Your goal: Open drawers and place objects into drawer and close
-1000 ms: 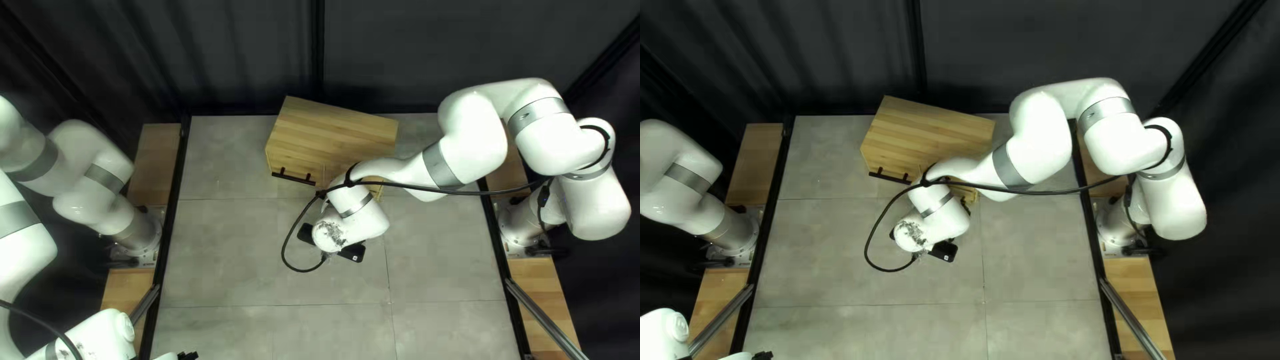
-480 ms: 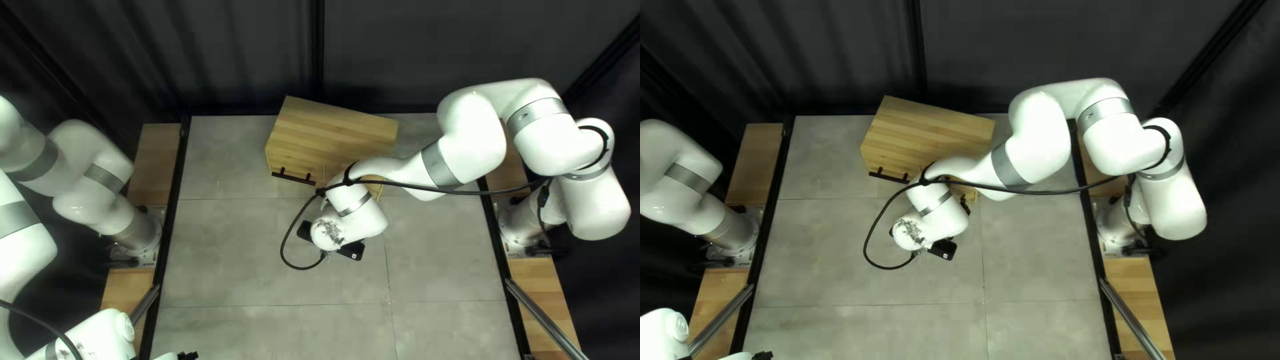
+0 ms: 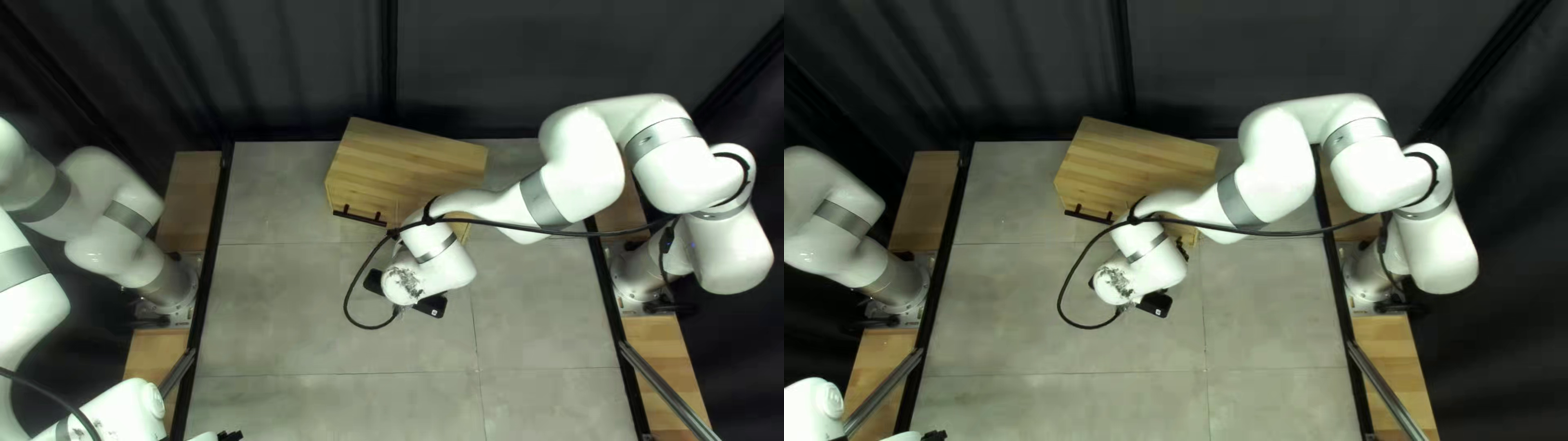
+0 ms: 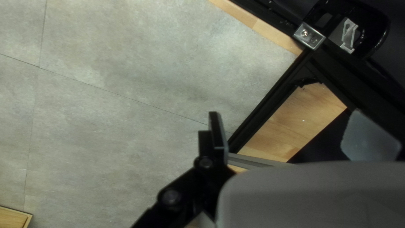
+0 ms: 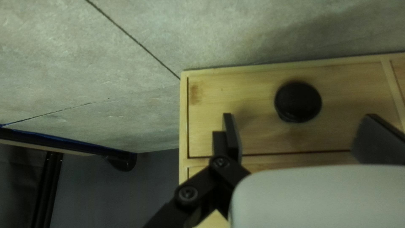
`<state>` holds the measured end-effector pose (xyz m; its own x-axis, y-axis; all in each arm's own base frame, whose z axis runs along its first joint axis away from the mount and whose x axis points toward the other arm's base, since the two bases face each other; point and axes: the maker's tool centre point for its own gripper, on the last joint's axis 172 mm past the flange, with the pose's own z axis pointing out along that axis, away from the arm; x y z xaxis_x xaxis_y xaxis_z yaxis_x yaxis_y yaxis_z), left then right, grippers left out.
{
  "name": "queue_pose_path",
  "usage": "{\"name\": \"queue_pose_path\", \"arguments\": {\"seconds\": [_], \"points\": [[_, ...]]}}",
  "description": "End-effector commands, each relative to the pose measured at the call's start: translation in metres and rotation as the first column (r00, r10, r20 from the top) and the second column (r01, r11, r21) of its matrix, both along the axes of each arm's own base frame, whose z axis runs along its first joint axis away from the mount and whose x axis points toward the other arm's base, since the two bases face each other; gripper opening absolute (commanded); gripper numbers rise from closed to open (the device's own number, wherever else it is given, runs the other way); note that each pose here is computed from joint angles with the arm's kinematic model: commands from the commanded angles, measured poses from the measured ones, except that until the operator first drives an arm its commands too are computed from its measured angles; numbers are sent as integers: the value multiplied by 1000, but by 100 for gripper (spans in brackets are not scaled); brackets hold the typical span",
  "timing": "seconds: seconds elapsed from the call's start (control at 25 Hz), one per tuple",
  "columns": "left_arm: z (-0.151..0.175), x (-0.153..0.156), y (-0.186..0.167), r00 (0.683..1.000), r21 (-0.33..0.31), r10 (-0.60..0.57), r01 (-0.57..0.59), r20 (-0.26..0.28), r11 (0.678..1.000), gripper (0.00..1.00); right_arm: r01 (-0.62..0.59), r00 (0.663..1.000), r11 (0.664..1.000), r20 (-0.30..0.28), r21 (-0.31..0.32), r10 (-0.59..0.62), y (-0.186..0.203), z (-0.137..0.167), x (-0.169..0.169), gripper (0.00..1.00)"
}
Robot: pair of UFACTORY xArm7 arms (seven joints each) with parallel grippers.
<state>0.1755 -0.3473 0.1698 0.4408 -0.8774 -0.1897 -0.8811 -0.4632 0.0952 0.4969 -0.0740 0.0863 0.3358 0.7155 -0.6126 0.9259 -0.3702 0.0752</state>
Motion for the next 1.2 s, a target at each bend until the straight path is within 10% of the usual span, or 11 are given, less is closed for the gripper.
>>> {"name": "queue_pose_path", "arguments": {"seconds": [0.04, 0.56, 1.2], "points": [[0, 0, 0, 1000, 0, 0, 0, 0, 1000, 100, -65, 992, 988, 118, 136, 49, 24, 35, 15, 100], [0, 0, 0, 1000, 0, 0, 0, 0, 1000, 100, -45, 918, 891, 371, 451, -141, 81, 116, 39, 100], [0, 0, 0, 1000, 0, 0, 0, 0, 1000, 100, -17, 911, 886, 373, 463, -178, 87, 125, 40, 100]]}}
